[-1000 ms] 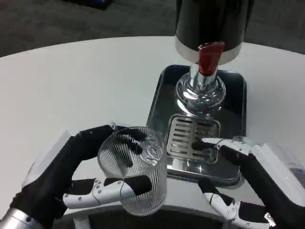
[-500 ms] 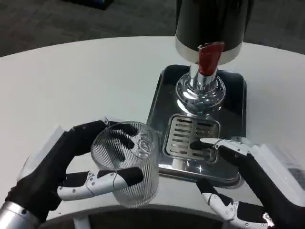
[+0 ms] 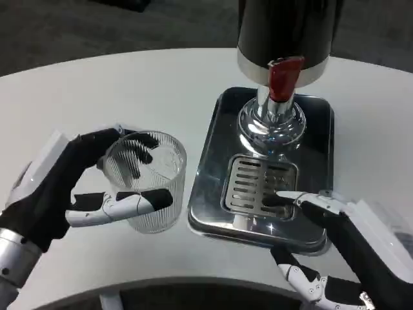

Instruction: Grasp the cup under the faucet to collect the drink, then remove the cup.

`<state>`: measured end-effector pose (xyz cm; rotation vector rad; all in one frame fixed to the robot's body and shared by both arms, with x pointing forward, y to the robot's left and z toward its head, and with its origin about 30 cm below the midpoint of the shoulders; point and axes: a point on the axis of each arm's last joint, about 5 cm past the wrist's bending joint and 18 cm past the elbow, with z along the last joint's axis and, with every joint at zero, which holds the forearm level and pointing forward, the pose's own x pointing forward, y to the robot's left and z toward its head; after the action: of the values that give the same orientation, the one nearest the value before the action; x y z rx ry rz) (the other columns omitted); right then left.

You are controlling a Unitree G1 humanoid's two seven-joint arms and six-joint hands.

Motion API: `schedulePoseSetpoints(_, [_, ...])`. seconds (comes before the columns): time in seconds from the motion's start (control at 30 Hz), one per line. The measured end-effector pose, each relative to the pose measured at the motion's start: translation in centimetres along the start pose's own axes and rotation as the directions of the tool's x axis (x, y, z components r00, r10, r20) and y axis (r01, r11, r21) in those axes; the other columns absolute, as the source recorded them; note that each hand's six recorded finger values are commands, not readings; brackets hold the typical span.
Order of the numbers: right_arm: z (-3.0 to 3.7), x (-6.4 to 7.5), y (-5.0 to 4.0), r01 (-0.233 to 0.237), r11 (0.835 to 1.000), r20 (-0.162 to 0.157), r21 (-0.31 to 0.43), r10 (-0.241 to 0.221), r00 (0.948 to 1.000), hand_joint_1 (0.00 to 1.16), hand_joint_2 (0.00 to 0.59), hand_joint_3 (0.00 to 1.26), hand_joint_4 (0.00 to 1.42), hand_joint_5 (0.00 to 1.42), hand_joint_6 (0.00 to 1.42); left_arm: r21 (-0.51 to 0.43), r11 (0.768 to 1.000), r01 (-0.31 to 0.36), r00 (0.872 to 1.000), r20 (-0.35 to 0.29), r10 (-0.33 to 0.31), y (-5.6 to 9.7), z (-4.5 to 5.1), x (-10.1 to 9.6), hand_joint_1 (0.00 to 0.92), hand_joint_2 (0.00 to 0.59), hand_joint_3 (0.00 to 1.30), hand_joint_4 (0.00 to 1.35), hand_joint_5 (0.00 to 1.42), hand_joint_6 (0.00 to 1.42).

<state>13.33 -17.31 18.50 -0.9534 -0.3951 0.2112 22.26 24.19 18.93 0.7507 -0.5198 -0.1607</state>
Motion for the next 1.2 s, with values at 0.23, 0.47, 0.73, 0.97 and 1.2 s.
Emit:
schedulePoseSetpoints(0.23, [-0.12, -0.3, -0.09, 0.004, 1.000, -0.014, -0.001, -0.004, 0.9999, 0.62, 0.455, 0.30, 0.24, 0.22, 0.10, 0.059, 0.998, -0.001, 0.999, 0.039, -0.002, -1.6, -0.42, 3.1, 0.614, 0.070, 0.79, 0.94, 1.06, 0.79])
schedulePoseSetpoints(0.47, [-0.23, -0.5, -0.20, 0.010, 1.000, -0.021, 0.005, -0.009, 0.9997, 0.62, 0.455, 0.30, 0.24, 0.22, 0.10, 0.054, 0.999, -0.001, 0.999, 0.048, -0.001, -3.8, -0.41, 5.0, 0.614, 0.070, 0.79, 0.94, 1.06, 0.78])
schedulePoseSetpoints(0.73, [-0.38, -0.9, -0.38, 0.009, 1.000, -0.038, -0.001, -0.009, 0.9992, 0.62, 0.455, 0.30, 0.24, 0.22, 0.10, -0.008, 1.000, -0.019, 0.999, 0.045, 0.019, -5.9, -0.05, 7.2, 0.609, 0.068, 0.79, 0.94, 1.06, 0.78])
schedulePoseSetpoints(0.97, [-0.27, -1.1, -0.78, 0.025, 1.000, -0.035, -0.005, -0.025, 0.9991, 0.62, 0.455, 0.30, 0.24, 0.22, 0.10, -0.012, 1.000, 0.023, 0.999, 0.027, -0.023, -7.4, 0.18, 8.7, 0.605, 0.067, 0.79, 0.94, 1.06, 0.78])
schedulePoseSetpoints(1.2, [-0.28, -1.2, -0.78, 0.024, 1.000, -0.033, -0.005, -0.024, 0.9992, 0.62, 0.455, 0.30, 0.24, 0.22, 0.10, -0.002, 0.999, 0.050, 0.999, 0.022, -0.050, -8.0, 0.31, 9.8, 0.591, 0.072, 0.79, 0.93, 1.06, 0.78])
